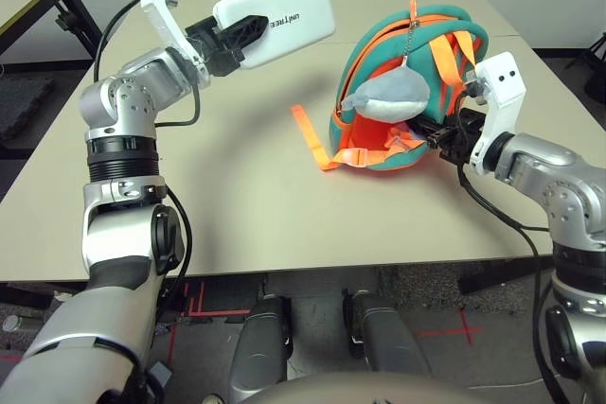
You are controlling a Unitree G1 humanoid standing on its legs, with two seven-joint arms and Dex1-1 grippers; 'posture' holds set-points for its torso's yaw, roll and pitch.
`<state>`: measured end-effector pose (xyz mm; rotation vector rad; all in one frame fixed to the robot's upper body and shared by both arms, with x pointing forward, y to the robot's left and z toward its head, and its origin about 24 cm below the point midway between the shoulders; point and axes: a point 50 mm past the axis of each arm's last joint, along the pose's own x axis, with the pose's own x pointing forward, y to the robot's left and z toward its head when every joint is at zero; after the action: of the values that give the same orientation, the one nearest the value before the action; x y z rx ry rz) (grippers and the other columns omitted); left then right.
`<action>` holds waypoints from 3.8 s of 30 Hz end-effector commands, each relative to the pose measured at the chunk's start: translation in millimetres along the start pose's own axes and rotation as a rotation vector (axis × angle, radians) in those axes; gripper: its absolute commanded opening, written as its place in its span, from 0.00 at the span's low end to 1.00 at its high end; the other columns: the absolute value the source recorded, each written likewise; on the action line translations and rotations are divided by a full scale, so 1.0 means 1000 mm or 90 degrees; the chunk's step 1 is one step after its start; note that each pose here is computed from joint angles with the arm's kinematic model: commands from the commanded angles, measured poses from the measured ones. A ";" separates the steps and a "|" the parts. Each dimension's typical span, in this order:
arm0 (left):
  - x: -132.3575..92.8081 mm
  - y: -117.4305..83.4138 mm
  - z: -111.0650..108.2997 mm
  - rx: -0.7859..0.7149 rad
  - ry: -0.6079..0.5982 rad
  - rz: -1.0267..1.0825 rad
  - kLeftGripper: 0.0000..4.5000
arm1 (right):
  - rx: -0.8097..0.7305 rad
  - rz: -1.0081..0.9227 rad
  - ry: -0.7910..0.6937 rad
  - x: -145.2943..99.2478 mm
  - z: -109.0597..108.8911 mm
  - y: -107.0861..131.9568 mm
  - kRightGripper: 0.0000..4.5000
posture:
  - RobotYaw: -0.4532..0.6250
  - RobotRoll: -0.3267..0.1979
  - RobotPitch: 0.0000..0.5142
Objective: Put the pencil case into the backpack and zip it.
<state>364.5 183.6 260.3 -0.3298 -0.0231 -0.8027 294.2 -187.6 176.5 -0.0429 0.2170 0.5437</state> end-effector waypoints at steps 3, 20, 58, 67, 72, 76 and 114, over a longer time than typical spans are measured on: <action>-0.003 -0.029 0.034 0.090 -0.035 -0.128 0.27 | 0.015 -0.006 0.042 0.006 -0.012 -0.001 0.10 | 0.27 0.62 0.26; -0.011 -0.056 0.039 0.082 0.017 -0.259 0.27 | 0.019 -0.008 0.058 0.011 -0.019 -0.003 0.10 | 0.27 0.62 0.28; 0.024 -0.028 -0.034 0.237 0.246 -0.215 0.27 | 0.007 -0.010 0.047 0.017 -0.013 -0.002 0.10 | 0.27 0.62 0.29; 0.073 -0.036 -0.061 0.200 0.245 -0.256 0.27 | 0.004 0.001 0.044 0.023 -0.012 0.002 0.10 | 0.28 0.62 0.29; 0.093 -0.038 -0.068 0.231 0.224 -0.210 0.44 | -0.001 0.004 0.042 0.025 -0.011 0.004 0.10 | 0.28 0.62 0.29; 0.092 -0.041 -0.057 0.221 0.200 -0.234 0.76 | -0.003 0.004 0.042 0.024 -0.010 0.004 0.10 | 0.28 0.62 0.29; 0.016 -0.035 -0.035 0.207 0.231 -0.157 0.08 | -0.012 0.010 0.047 0.030 -0.012 0.003 0.10 | 0.30 0.62 0.28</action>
<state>347.1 142.6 242.9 0.1330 0.1303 -1.0687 315.9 -172.2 174.8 -0.0800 0.2020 0.5576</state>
